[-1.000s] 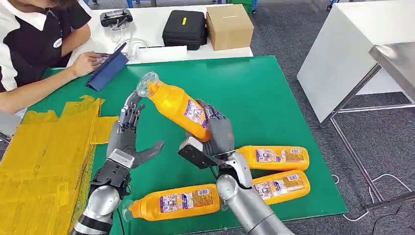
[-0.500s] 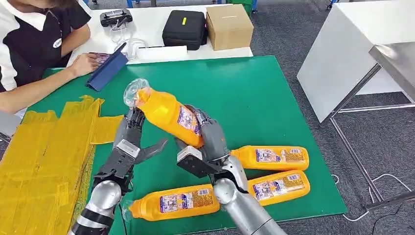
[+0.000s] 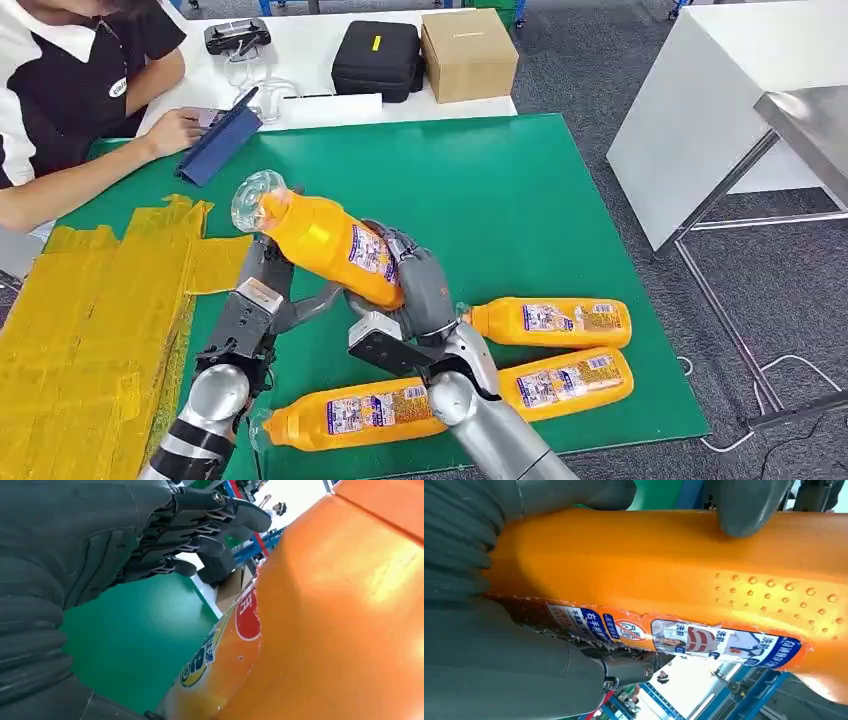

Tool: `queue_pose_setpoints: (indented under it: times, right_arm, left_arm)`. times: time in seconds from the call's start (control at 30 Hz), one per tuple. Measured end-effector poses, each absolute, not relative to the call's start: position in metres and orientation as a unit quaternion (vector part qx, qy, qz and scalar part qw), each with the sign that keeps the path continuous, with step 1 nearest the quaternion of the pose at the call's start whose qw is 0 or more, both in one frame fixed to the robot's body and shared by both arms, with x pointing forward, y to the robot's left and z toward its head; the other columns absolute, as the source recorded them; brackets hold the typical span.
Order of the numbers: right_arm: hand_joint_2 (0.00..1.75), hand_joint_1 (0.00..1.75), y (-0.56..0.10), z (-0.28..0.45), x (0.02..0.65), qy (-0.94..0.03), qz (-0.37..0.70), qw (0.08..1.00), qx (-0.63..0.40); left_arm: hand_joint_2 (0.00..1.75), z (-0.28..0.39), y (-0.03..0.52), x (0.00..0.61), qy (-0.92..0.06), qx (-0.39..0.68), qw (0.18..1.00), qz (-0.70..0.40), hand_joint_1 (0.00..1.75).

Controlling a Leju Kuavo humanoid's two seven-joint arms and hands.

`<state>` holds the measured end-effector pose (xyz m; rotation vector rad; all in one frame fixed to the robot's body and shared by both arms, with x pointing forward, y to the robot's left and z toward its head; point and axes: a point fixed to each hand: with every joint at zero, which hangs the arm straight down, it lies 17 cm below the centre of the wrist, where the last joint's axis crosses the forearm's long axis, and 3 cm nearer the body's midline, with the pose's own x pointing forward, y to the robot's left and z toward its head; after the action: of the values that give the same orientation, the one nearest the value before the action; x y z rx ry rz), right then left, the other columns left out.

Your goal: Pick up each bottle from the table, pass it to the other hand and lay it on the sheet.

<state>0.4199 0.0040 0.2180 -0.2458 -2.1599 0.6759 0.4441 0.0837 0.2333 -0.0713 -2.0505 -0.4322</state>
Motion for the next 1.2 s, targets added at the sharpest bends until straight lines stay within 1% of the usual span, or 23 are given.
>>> queue_pose_setpoints:
  times: [0.37, 0.63, 0.83, 0.97, 1.2]
  right_arm:
    - [1.75, 1.75, 0.009, 0.213, 0.418, -0.856, 0.281, 0.422, -0.097]
    - [1.75, 1.75, 0.03, 0.189, 0.412, -0.837, 0.332, 0.427, -0.084]
    - [1.75, 1.75, 0.042, 0.178, 0.407, -0.828, 0.36, 0.424, -0.072]
    - [1.75, 1.75, 0.048, 0.175, 0.404, -0.827, 0.372, 0.417, -0.071]
    - [1.75, 1.75, 0.053, 0.171, 0.402, -0.823, 0.387, 0.408, -0.081]
  left_arm:
    - [1.75, 0.231, 0.081, 0.443, -0.844, -0.048, 0.505, -0.175, 0.0]
    - [1.75, 0.235, 0.064, 0.428, -0.832, -0.15, 0.508, -0.165, 0.0]
    - [1.75, 0.244, 0.056, 0.416, -0.826, -0.208, 0.5, -0.157, 0.0]
    - [1.75, 0.243, 0.058, 0.412, -0.809, -0.258, 0.509, -0.144, 0.0]
    - [1.75, 0.235, 0.064, 0.414, -0.799, -0.274, 0.519, -0.135, 0.0]
